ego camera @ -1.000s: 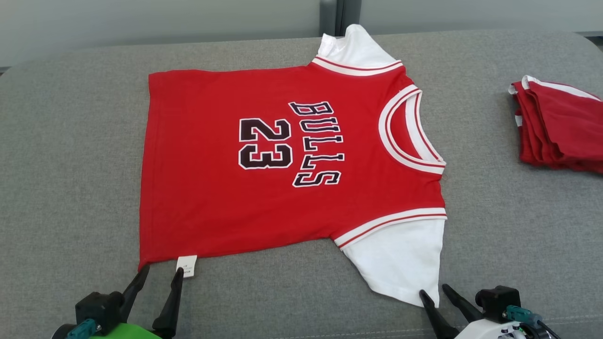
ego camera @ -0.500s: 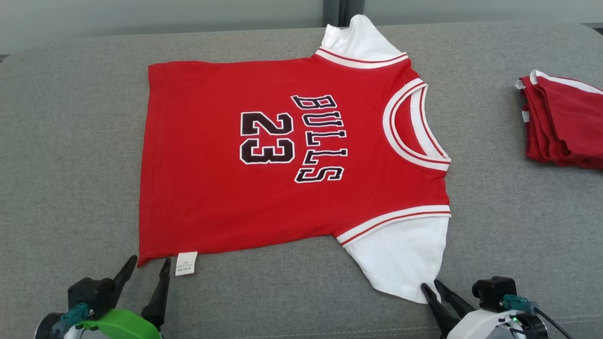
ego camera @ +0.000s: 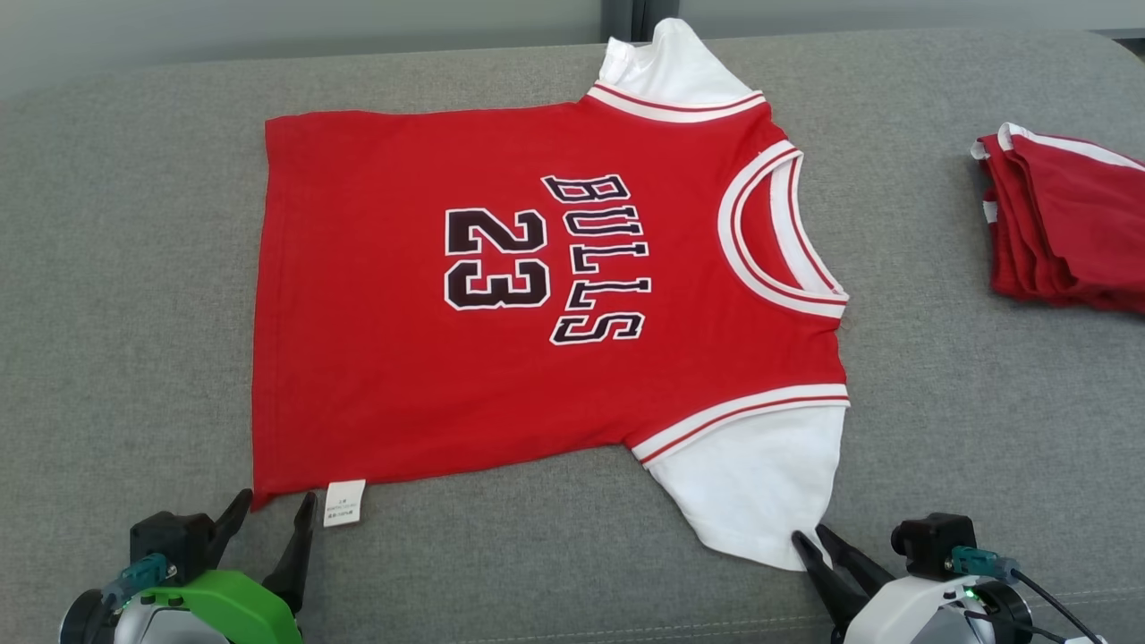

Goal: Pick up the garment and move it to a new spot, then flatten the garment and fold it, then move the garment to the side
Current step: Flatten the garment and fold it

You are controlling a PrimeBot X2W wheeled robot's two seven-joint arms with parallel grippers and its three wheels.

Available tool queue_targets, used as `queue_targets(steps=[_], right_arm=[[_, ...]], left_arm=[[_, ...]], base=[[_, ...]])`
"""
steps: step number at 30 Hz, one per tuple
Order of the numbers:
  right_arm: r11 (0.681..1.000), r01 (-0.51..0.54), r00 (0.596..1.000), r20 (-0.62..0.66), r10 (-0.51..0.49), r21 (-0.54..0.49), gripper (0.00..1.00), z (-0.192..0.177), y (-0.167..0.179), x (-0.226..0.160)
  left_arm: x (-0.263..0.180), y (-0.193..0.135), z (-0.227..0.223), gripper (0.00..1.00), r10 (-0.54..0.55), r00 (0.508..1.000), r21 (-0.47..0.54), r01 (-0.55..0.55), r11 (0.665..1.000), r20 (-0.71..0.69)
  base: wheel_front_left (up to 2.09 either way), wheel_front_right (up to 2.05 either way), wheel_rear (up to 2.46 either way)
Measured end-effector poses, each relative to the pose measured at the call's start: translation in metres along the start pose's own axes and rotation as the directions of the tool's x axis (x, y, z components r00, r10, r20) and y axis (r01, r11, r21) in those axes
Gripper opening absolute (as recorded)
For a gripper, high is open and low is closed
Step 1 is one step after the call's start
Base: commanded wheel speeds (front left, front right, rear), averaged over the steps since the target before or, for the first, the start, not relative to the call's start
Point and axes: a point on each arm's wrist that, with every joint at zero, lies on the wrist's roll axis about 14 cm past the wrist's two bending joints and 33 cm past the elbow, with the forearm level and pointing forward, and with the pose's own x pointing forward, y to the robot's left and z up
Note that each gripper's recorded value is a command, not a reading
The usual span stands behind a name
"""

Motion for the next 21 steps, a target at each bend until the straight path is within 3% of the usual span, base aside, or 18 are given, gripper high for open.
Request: queue_targets(steps=[10, 14, 15, 16, 17, 19, 21], right_arm=[[1.0, 0.001, 1.0, -0.005, -0.001, 0.008, 0.33, 0.0, -0.002, 0.001], [1.0, 0.001, 1.0, -0.008, -0.001, 0.009, 0.29, 0.0, -0.002, 0.001], [1.0, 0.001, 1.0, -0.008, -0.001, 0.008, 0.27, 0.0, -0.003, 0.001], [1.0, 0.002, 1.0, -0.01, -0.002, 0.006, 0.24, 0.0, -0.003, 0.001], [1.0, 0.002, 1.0, -0.012, -0.002, 0.005, 0.15, 0.0, -0.004, 0.001], [1.0, -0.004, 1.0, -0.014, 0.004, 0.001, 0.01, 0.001, -0.003, 0.002], [1.0, -0.004, 1.0, -0.016, 0.004, 0.003, 0.0, 0.001, -0.003, 0.002]], left_arm=[[0.005, 0.002, -0.006, 1.0, 0.0, 1.0, 0.006, 0.001, 1.0, -0.03], [0.01, 0.003, -0.003, 0.95, -0.001, 1.0, 0.006, 0.001, 1.0, -0.023], [0.011, 0.003, -0.002, 0.84, -0.005, 1.0, 0.006, 0.005, 1.0, -0.023], [0.011, 0.003, -0.002, 0.64, -0.003, 1.0, 0.005, 0.003, 1.0, -0.024], [0.012, 0.004, -0.003, 0.4, -0.002, 1.0, 0.005, 0.002, 1.0, -0.025], [0.012, 0.004, -0.002, 0.06, -0.002, 1.0, 0.005, 0.002, 1.0, -0.021], [0.013, 0.001, -0.001, 0.0, -0.016, 1.0, 0.002, 0.016, 1.0, -0.019]], base=[[0.0, 0.0, 0.0], [0.0, 0.0, 0.0], [0.0, 0.0, 0.0], [0.0, 0.0, 0.0], [0.0, 0.0, 0.0], [0.0, 0.0, 0.0], [0.0, 0.0, 0.0]])
